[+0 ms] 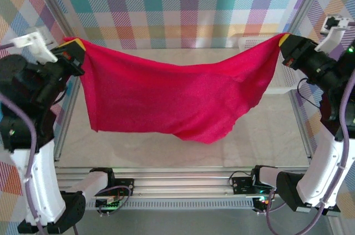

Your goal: Fold the inside-out t-shirt

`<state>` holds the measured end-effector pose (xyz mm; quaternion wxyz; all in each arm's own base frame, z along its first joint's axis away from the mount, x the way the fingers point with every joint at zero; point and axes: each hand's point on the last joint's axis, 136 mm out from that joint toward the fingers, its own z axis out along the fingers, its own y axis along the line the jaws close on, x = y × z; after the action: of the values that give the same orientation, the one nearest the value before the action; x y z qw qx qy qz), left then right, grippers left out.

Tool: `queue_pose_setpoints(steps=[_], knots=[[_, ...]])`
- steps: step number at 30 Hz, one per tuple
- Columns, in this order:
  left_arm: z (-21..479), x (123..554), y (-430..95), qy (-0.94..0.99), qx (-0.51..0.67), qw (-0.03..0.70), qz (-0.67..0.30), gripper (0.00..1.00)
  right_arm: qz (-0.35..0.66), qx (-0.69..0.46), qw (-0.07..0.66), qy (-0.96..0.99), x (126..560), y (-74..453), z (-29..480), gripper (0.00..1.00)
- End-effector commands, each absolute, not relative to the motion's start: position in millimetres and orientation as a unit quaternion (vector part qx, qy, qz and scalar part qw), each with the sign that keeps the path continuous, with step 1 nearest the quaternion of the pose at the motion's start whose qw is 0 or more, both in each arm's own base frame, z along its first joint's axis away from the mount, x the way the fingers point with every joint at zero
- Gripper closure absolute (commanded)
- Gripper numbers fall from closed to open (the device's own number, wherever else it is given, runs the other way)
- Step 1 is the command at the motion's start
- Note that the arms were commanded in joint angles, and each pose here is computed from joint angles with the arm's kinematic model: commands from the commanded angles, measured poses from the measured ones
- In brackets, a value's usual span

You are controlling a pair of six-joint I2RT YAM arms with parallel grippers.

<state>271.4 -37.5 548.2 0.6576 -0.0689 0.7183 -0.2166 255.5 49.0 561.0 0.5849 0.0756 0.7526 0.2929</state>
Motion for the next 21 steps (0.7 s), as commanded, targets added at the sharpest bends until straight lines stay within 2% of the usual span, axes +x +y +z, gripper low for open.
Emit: queue_pose_setpoints(steps=[1, 5, 11, 15, 20, 21], knots=[[476, 351, -44, 0.778, -0.088, 0.572, -0.244, 1.0, 0.302, 0.103, 0.546, 0.775, 320, 41, 523, 1.0], [392, 425, -39, 0.821, -0.122, 0.506, -0.234, 1.0, 0.336, 0.128, 0.467, 0.808, 387, 46, 454, 1.0], [289, 518, -18, 0.865, -0.176, 0.411, -0.229, 1.0, 0.307, 0.131, 0.376, 0.864, 464, 76, 351, 1.0], [251, 546, -6, 0.883, -0.181, 0.382, -0.204, 1.0, 0.291, 0.133, 0.353, 0.879, 490, 85, 316, 1.0], [219, 557, -4, 0.893, -0.185, 0.359, -0.199, 1.0, 0.289, 0.135, 0.333, 0.887, 510, 93, 291, 1.0], [215, 558, -5, 0.894, -0.185, 0.354, -0.202, 0.96, 0.29, 0.134, 0.331, 0.888, 513, 95, 288, 1.0]])
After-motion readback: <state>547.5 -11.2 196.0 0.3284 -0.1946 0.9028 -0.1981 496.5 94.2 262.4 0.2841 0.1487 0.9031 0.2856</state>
